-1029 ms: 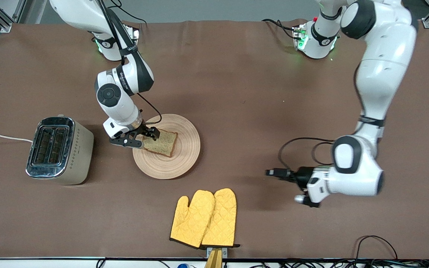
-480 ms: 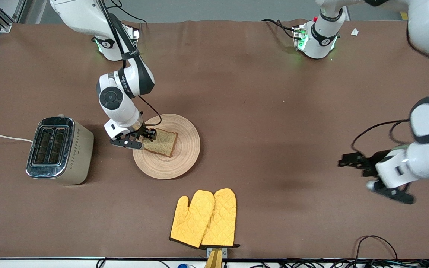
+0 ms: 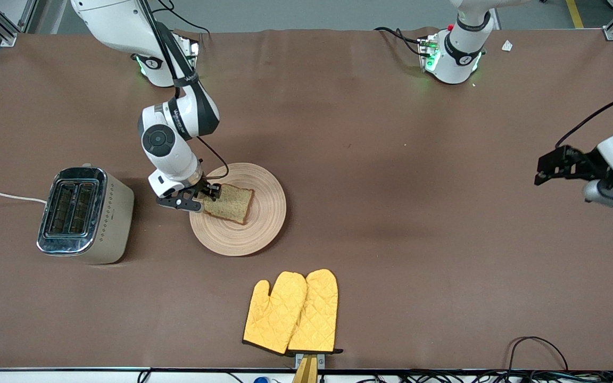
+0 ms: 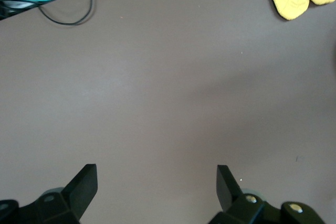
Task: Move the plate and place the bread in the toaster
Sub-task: 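Grasp the bread slice with the right gripper while the left gripper retracts, then lift the bread with the right gripper over the toaster slot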
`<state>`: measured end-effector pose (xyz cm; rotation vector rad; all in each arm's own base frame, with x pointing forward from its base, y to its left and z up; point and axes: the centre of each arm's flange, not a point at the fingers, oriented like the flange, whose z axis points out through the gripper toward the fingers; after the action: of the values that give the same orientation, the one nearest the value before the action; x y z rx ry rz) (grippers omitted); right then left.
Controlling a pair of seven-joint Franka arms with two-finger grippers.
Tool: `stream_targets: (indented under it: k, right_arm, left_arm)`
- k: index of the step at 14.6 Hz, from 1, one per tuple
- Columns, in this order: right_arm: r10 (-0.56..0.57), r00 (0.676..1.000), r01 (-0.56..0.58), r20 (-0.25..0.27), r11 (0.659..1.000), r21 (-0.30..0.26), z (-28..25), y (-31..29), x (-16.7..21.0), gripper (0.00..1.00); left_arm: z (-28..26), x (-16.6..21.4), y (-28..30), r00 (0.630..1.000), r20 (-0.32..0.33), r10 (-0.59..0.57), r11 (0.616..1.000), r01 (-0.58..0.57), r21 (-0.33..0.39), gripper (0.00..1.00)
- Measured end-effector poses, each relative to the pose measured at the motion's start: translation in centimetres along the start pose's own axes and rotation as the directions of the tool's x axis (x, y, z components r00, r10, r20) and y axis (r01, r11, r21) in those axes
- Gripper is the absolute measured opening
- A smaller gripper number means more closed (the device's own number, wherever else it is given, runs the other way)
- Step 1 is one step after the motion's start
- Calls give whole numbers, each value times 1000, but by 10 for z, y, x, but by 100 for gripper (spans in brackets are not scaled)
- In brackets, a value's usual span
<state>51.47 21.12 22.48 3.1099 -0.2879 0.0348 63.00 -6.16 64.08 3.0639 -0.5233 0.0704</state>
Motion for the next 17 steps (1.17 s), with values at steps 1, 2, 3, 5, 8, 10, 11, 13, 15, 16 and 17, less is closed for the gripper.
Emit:
stream_targets:
  k: [1, 2, 3, 5, 8, 10, 11, 13, 15, 16, 17]
  right_arm:
    - [0, 1000, 0, 1, 1000, -2, 2, 0, -1, 61]
    - [-1, 1000, 1, 2, 1000, -4, 5, 0, -1, 55]
    - [-3, 1000, 3, 0, 1000, -4, 6, 0, -2, 49]
    - [-6, 1000, 6, -5, 1000, -2, 8, -2, -2, 44]
    - [-12, 1000, 12, -12, 1000, 1, 10, -5, -3, 31]
    - [-15, 1000, 15, -15, 1000, 2, 10, -7, -4, 13]
    - [-14, 1000, 14, -16, 1000, 3, 9, -7, -4, 5]
    - [-15, 1000, 15, -14, 1000, 2, 7, -10, -2, 4]
    - [-19, 999, 19, 34, 1000, -18, -5, -18, 4, 4]
    - [-19, 998, 21, 64, 999, -31, -18, -24, 12, 4]
    - [-17, 996, 22, 93, 999, -45, -38, -29, 24, 4]
  left_arm:
    - [-10, -5, 1, 1000, -13, -27, 1000, 27, 8, 100]
    - [-18, -11, 2, 999, -19, -47, 999, 48, 13, 100]
    - [-24, -17, 2, 998, -18, -61, 998, 61, 17, 100]
    - [-31, -27, 3, 996, -14, -85, 996, 86, 24, 100]
    - [-27, -37, 16, 991, -5, -133, 990, 133, 35, 100]
    - [-22, -45, 38, 989, -20, -143, 988, 144, 50, 100]
    - [-19, -52, 50, 988, -22, -155, 986, 156, 58, 100]
    - [-15, -67, 69, 984, -26, -175, 982, 176, 71, 100]
    - [-12, -80, 72, 981, -28, -191, 979, 193, 71, 100]
    - [-10, -84, 68, 979, -31, -203, 977, 204, 61, 100]
    - [-8, -88, 62, 976, -34, -215, 975, 217, 53, 100]
